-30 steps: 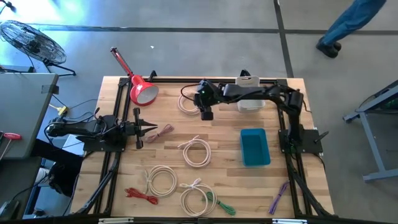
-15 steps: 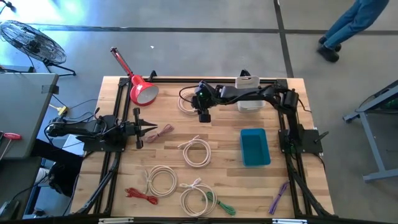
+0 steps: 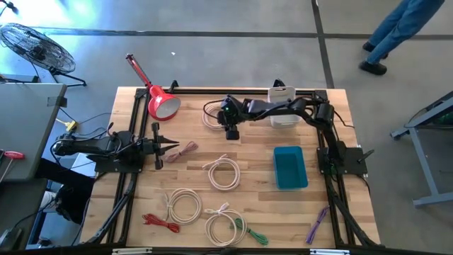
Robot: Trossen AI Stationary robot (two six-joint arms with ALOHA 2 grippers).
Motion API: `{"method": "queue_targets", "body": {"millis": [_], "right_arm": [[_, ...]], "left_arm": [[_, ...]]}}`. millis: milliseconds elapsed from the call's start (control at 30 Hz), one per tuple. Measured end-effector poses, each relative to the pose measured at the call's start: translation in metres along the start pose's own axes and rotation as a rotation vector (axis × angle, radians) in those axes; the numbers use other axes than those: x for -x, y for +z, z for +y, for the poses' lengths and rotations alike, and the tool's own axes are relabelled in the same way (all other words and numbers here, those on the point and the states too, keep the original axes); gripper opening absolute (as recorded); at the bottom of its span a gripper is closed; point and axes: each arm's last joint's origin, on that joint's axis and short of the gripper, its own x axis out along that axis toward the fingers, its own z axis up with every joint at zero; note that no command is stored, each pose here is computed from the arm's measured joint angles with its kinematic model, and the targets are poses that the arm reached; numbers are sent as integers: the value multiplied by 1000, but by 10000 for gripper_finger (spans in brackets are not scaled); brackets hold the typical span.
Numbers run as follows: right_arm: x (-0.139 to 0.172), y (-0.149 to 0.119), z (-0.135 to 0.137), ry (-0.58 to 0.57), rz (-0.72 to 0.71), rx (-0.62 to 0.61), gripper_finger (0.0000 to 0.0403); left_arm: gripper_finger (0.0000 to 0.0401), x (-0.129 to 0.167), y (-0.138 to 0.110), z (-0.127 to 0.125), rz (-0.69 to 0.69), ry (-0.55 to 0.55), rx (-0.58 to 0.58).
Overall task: Pick & Place USB Port
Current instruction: Put the white HDMI cable into the white bin
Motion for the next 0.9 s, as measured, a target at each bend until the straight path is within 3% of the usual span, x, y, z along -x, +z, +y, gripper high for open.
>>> {"method": "queue_targets", "body": {"millis": [500, 667, 900], "right_arm": [[0, -4, -2, 34, 19, -83, 188], [-15, -7, 4, 72, -8, -102, 188], [-31, 8, 12, -1, 75, -101, 188]], "left_arm": [[29, 0, 0, 0, 0, -3, 3], [29, 0, 0, 0, 0, -3, 3], [29, 0, 0, -1, -8, -24, 4]]}}
